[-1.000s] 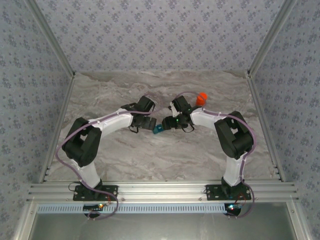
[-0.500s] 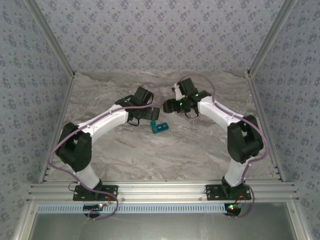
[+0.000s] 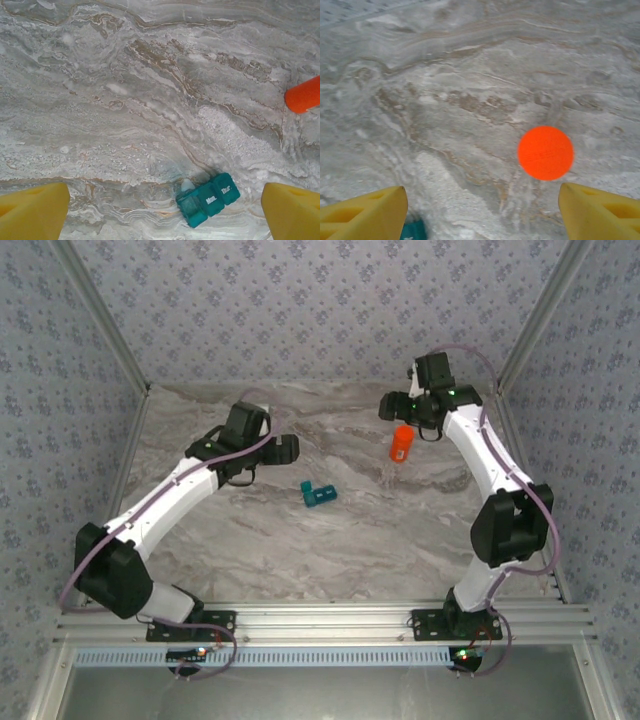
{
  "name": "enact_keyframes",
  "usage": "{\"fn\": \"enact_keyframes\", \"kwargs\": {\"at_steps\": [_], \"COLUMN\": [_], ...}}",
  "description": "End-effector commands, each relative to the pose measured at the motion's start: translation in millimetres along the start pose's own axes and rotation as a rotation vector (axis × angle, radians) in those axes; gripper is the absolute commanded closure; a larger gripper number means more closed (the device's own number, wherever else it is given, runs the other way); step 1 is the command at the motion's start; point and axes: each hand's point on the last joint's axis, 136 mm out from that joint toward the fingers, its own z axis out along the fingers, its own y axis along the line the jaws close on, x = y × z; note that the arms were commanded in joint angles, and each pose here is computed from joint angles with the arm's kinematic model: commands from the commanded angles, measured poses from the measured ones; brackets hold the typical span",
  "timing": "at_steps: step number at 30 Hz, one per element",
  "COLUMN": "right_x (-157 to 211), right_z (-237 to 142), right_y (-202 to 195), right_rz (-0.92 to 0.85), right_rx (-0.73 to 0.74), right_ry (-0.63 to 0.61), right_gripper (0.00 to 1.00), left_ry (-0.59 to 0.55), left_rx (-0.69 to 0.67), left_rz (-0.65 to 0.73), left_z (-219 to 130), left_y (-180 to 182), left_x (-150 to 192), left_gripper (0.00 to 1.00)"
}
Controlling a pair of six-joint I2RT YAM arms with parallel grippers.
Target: Sort the pills into containers
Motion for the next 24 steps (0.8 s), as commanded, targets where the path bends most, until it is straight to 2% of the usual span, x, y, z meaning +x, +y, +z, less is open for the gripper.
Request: {"fn": "enact_keyframes", "kwargs": {"at_steps": [1, 10, 18, 24], "right_x": [11, 18, 24, 36], "right_z": [15, 54, 84, 103], "right_y": [-21, -41, -53, -58], "right_rz": [-0.006, 0.041, 0.007, -0.002], "right_rx": [0.098, 0.112, 0.166, 0.162], "right_ry": [0.063, 0.187, 0.266, 0.313], "right_gripper": [0.19, 0.21, 0.21, 0.24], "left_ry": [-0.021, -0.072, -0.041, -0.025], "left_rx": [0.025, 0.038, 0.038, 0.06], "left_rz": [-0.053, -0.099, -0.09, -0.098], "left_z": [-1, 18, 37, 43], "left_y": [0, 4, 5, -1], "left_x": [-5, -29, -25, -27], "left_gripper": [0.02, 0.02, 0.02, 0.02]}}
